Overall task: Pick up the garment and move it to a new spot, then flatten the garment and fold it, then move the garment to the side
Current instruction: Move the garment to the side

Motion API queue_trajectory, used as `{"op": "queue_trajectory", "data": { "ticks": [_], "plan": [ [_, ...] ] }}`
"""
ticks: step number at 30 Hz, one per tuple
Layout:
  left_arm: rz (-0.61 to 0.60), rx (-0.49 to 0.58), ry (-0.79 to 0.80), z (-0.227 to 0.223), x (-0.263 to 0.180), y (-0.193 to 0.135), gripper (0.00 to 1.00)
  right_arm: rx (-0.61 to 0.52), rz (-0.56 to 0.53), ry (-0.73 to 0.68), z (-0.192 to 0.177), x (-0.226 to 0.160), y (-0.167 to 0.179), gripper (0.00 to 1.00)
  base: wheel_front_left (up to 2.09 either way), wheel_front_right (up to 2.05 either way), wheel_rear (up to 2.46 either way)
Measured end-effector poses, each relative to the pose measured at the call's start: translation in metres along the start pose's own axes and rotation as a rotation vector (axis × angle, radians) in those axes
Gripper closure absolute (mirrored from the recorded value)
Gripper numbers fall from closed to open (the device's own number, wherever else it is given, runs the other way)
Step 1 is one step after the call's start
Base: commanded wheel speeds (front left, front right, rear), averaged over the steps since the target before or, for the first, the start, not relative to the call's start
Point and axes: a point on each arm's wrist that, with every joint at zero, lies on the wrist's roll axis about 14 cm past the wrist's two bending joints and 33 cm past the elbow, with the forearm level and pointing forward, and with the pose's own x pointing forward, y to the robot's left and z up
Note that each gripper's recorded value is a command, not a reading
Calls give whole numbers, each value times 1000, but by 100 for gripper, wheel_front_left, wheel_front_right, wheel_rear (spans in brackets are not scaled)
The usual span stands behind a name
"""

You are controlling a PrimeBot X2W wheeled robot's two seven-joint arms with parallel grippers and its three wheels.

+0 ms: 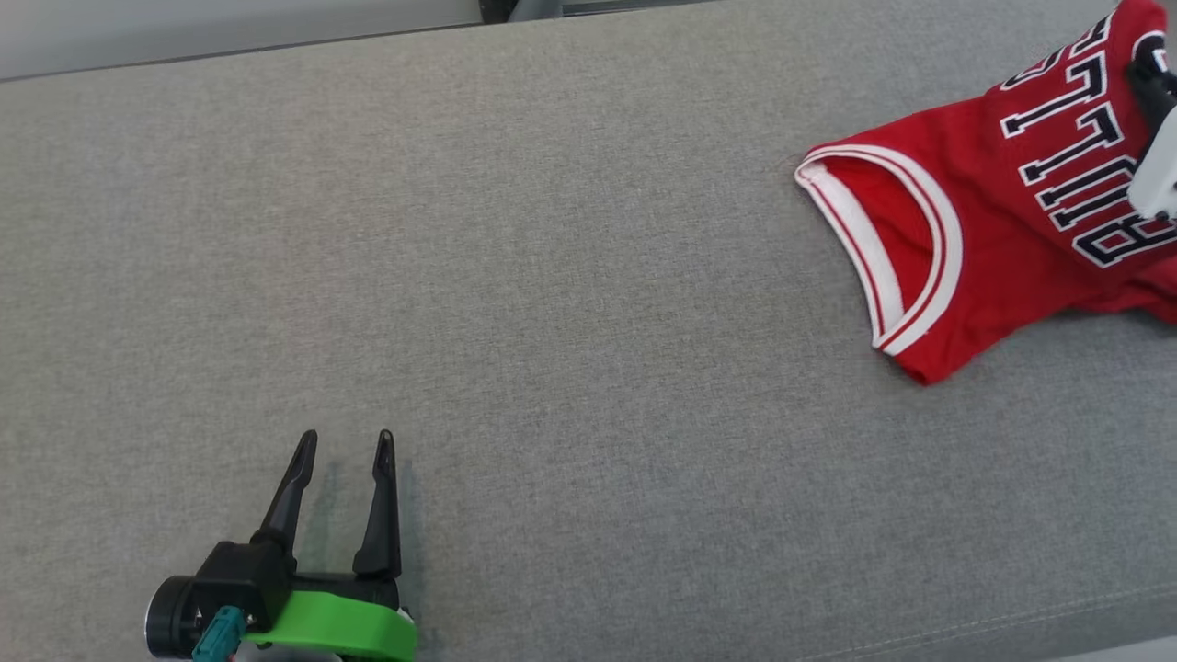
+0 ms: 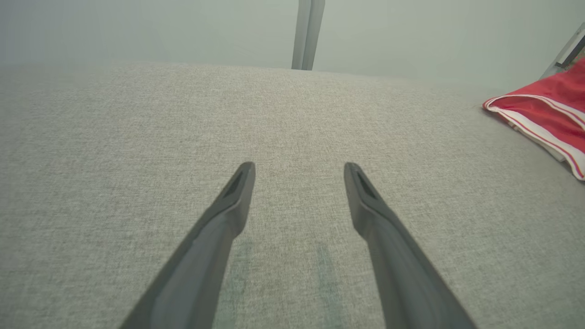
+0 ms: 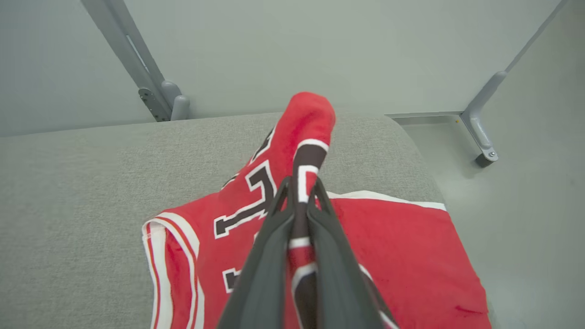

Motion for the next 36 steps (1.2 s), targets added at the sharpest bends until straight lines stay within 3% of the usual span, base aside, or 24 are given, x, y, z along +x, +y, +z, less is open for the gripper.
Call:
{"op": "queue_trajectory", "data": {
  "ticks": [10,19,20,21,22,27,36],
  "plan": [
    [-50,5,34,-14,17,-10,0,58,-140,18,5,-2,-48,100,0,0,0],
    [-29,26,42,-16,15,1,0,107,-275,59,-7,-8,-93,100,0,0,0],
    [-27,27,44,-17,15,2,0,105,-289,56,-10,-8,-97,87,0,0,0],
    [-26,29,45,-17,15,2,0,96,-306,48,-12,-8,-101,14,0,0,0],
    [-26,29,47,-18,14,2,0,96,-324,43,-16,-9,-106,0,0,0,0],
    [-25,30,46,-18,13,3,0,38,-386,5,-32,-12,-118,0,0,0,0],
    [27,-16,22,-8,4,10,0,-54,-340,-346,-1,-29,-89,0,0,0,0]
  ]
}}
